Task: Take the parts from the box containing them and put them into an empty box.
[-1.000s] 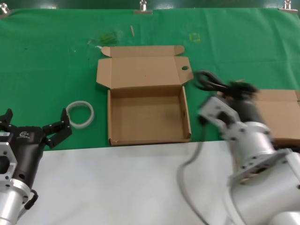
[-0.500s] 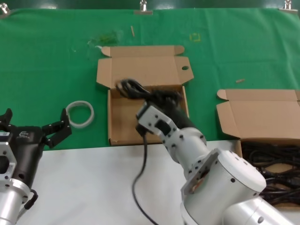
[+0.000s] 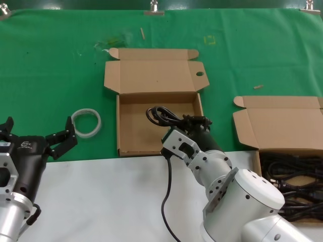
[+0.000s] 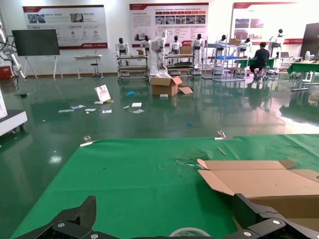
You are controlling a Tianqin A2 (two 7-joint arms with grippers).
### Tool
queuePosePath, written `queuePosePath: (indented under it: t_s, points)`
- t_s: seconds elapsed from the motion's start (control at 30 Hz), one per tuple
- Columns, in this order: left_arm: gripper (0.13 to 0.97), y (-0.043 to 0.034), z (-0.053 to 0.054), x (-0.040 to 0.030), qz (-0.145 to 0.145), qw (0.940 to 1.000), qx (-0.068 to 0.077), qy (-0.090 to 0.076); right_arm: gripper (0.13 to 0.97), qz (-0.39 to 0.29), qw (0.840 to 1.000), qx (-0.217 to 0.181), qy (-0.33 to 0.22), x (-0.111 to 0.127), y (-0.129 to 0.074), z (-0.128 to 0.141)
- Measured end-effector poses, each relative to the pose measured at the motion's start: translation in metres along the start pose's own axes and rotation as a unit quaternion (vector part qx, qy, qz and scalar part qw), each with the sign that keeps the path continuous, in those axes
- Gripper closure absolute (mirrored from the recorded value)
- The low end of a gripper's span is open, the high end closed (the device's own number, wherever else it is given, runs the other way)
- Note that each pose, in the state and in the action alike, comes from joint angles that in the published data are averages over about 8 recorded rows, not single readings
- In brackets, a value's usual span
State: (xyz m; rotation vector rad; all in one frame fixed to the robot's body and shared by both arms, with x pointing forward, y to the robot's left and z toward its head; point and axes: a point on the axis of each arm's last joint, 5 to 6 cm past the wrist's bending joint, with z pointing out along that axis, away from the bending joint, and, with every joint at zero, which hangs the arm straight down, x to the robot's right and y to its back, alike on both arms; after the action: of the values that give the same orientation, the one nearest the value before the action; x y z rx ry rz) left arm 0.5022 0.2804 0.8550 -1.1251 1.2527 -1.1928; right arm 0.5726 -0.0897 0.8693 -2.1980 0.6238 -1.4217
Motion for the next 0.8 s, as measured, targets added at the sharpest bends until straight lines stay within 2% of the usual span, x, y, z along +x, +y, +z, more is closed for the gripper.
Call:
queuePosePath:
  t_s: [0.23, 0.53, 0.8]
  points:
    - [0.132, 0.0000, 0.0000, 0.0000, 0.000, 1.0000, 0.000, 0.000, 0.875, 0.002, 1.000, 0.000, -0.001, -0.0002, 0.0004, 0.0003]
    - [0.132, 0.0000, 0.0000, 0.0000, 0.000, 1.0000, 0.000, 0.000, 0.805, 0.005, 1.000, 0.001, 0.001, 0.0001, 0.0007, 0.0002]
    - [0.132, 0.0000, 0.0000, 0.0000, 0.000, 1.0000, 0.000, 0.000, 0.677, 0.046, 0.999, 0.013, 0.019, 0.0047, 0.0064, -0.0015]
